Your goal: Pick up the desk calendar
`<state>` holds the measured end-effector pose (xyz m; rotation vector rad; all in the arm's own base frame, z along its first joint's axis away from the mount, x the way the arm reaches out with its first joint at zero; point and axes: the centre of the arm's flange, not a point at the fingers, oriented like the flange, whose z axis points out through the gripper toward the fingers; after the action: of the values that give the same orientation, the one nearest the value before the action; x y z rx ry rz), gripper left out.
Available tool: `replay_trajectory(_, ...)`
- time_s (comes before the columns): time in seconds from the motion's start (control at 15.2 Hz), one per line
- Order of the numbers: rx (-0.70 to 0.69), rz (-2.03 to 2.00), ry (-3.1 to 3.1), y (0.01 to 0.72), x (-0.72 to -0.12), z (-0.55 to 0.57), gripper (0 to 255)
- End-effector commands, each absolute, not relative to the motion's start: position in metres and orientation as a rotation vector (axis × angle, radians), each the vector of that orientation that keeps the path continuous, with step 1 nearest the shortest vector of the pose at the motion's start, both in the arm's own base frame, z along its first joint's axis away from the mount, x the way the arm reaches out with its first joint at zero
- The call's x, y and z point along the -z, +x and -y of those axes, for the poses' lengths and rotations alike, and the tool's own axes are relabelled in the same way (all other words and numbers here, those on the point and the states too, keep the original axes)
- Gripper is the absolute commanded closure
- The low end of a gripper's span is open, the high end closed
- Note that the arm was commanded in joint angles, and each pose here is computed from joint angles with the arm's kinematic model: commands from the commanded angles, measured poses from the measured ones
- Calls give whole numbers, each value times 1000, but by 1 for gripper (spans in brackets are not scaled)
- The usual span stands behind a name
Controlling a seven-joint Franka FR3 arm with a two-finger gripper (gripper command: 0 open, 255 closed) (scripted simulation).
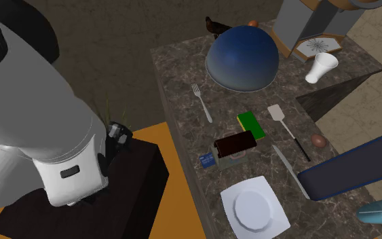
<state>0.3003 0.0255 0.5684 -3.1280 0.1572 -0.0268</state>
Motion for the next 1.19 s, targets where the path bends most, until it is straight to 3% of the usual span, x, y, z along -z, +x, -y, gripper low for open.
replay_trajectory(0.0, 27, -157, -3128, 300, -568, -26, 0)
replay_trajectory(1.12, -88, 446, -2995, 472, -452, -119, 0)
